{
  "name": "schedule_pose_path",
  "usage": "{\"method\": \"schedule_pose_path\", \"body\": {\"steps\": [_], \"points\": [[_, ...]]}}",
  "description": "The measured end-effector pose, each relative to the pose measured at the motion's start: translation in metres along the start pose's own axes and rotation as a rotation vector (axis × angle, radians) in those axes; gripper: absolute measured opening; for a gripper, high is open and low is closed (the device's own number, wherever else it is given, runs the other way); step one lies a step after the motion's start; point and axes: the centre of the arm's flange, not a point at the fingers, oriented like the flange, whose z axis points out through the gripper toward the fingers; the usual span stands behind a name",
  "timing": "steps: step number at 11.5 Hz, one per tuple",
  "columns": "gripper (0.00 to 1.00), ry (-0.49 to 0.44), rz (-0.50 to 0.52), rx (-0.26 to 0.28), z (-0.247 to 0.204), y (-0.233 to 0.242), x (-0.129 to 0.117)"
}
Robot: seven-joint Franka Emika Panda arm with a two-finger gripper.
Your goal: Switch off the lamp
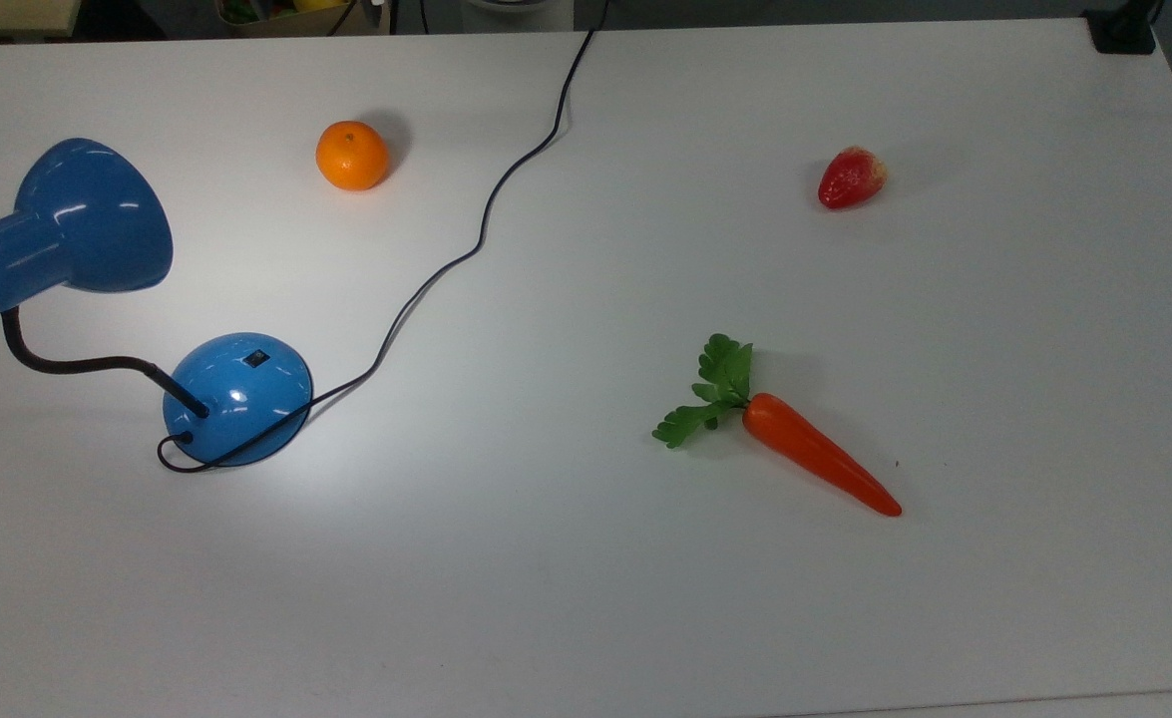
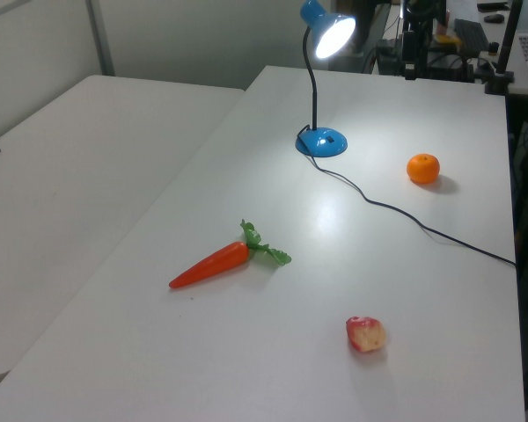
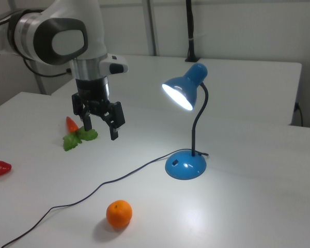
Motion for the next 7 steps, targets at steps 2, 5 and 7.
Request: {"method": "schedule_pose_path", "body": {"steps": [2,5,7], "points": [[1.0,-0.002,0.0,0.0,0.0002,0.0001,-0.0002],[1.0,-0.003,0.008,0.001,0.0003,0.0005,-0.0004],[0.95,-0.003,0.015,0.001,0.0003,0.0008,-0.0005]]}}
